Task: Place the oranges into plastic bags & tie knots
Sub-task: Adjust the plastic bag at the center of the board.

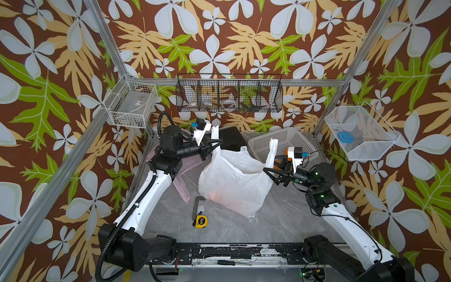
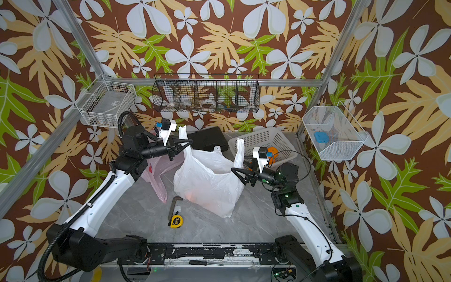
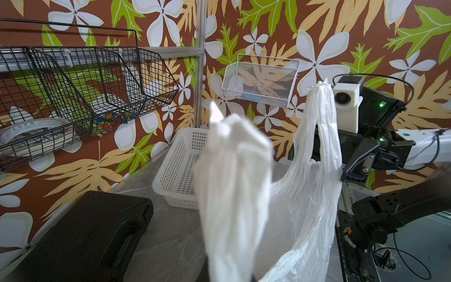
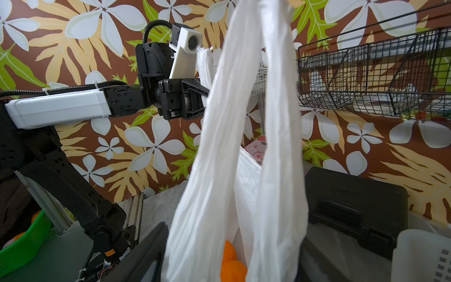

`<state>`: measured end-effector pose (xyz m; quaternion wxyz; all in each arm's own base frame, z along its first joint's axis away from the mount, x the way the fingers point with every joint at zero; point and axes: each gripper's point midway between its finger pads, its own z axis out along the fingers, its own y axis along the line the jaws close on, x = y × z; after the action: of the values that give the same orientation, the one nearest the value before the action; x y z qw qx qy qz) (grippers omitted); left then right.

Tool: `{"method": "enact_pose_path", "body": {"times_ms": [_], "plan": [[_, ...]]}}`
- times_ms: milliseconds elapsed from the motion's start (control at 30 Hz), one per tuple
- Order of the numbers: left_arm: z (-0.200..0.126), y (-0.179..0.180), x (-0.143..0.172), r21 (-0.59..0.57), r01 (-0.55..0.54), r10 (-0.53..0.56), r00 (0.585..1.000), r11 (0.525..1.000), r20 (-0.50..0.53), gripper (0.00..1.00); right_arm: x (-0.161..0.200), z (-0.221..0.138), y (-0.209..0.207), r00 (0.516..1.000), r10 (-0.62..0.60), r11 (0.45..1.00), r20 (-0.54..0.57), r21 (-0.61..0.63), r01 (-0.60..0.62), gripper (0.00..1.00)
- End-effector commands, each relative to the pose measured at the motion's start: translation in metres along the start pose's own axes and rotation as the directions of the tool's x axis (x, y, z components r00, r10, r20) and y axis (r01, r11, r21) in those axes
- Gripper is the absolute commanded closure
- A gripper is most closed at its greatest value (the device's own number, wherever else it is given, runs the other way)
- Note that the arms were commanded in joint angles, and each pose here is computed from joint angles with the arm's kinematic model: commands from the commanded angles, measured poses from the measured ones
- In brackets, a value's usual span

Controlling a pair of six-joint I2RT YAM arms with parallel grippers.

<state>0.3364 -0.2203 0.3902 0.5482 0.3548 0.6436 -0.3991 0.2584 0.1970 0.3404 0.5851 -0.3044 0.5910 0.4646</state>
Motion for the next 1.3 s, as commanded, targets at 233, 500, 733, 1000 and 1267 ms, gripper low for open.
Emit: {"method": "enact_pose_path", "body": {"times_ms": [233, 500, 733, 1000, 1267], "plan": [[-0.001, 0.001, -0.007, -0.006, -0.033, 0.033, 0.999, 0.999, 0.004, 1.00, 0.000, 0.004, 0.009, 0.999, -0.021, 0.999, 0.029, -0.039, 0.022, 0.39], [-0.001, 0.004, -0.006, -0.012, -0.038, 0.038, 0.999, 0.999, -0.005, 1.00, 0.018, 0.002, 0.009, 1.000, -0.025, 0.999, 0.003, -0.046, 0.025, 0.37], [-0.001, 0.005, -0.005, -0.018, -0.038, 0.038, 0.999, 0.999, -0.007, 1.00, 0.018, -0.001, 0.015, 0.999, -0.047, 0.997, -0.004, -0.060, 0.046, 0.53], [-0.002, -0.003, -0.007, 0.022, -0.039, 0.040, 0.999, 0.999, -0.002, 1.00, 0.008, -0.004, 0.017, 0.994, -0.108, 0.994, -0.032, -0.020, 0.107, 0.86], [0.008, -0.035, -0.005, 0.068, -0.066, 0.069, 0.997, 0.995, -0.041, 1.00, -0.004, -0.005, 0.010, 0.933, -0.155, 0.984, -0.324, 0.033, 0.175, 1.00]]}}
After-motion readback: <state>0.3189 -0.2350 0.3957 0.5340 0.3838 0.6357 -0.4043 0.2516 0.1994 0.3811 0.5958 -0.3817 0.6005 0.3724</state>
